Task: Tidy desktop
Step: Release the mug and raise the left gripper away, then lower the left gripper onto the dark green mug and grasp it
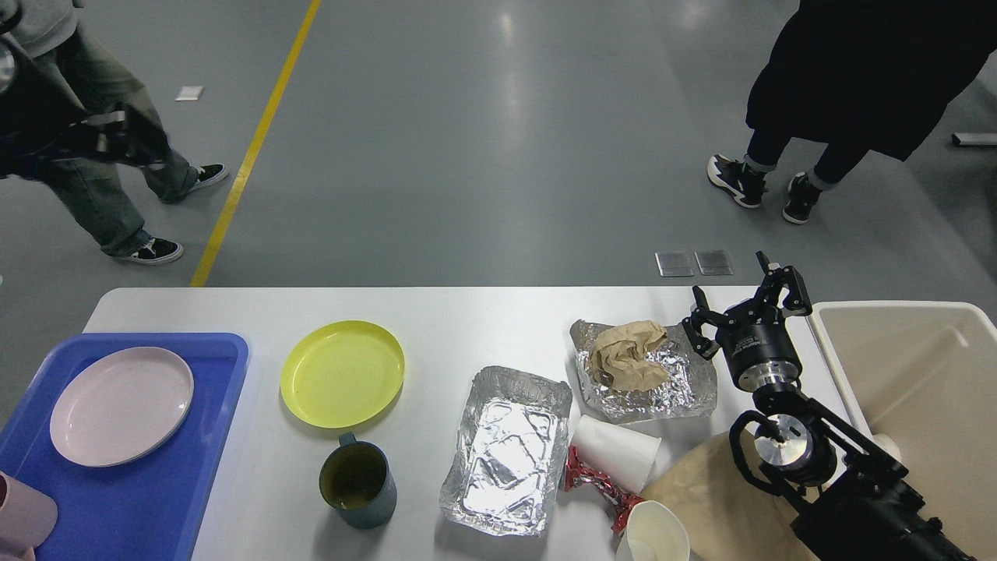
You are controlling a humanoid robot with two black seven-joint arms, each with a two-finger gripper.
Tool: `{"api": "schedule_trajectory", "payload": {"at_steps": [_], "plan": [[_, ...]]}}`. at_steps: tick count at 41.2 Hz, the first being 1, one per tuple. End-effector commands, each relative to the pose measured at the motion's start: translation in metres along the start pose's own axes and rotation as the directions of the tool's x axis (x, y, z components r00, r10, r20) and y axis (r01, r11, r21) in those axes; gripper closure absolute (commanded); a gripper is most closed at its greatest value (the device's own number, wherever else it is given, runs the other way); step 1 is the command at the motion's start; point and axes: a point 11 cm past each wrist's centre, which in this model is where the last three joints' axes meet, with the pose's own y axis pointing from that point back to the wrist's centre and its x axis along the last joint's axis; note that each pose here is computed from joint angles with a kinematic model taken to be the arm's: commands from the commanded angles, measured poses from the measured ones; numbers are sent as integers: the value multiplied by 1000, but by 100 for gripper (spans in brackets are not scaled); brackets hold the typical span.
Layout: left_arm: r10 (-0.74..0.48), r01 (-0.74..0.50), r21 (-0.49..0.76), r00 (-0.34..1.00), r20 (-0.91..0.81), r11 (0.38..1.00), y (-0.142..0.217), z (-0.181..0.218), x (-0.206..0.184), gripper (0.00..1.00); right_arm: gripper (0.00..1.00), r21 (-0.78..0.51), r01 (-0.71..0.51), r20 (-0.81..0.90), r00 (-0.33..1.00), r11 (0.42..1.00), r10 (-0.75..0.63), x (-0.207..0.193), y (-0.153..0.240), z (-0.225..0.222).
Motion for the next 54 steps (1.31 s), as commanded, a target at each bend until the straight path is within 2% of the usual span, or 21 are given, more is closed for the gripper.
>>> {"api": "schedule_trajectory", "payload": {"at_steps": [1,10,27,34,43,46,54], "plan": [[-27,30,-91,999,33,995,28,60,-27,4,0,0,0,0,1000,1000,0,0,0,0],[-104,107,-192,994,28,976,50,93,-75,4,0,0,0,0,1000,1000,0,0,0,0],[-202,201,-173,979,9,964,18,86,-91,4,0,0,0,0,1000,1000,0,0,0,0],[-274,274,-163,961,20,948,-24,88,-110,4,0,0,0,0,1000,1000,0,0,0,0],[-332,316,-131,935,-125,939,-100,36,-143,6,0,0,0,0,1000,1000,0,0,0,0],[-386,368,-126,905,-177,921,-130,19,-171,7,0,0,0,0,1000,1000,0,0,0,0],[-444,428,-118,873,-204,896,-158,12,-206,9,0,0,0,0,1000,1000,0,0,0,0]]}}
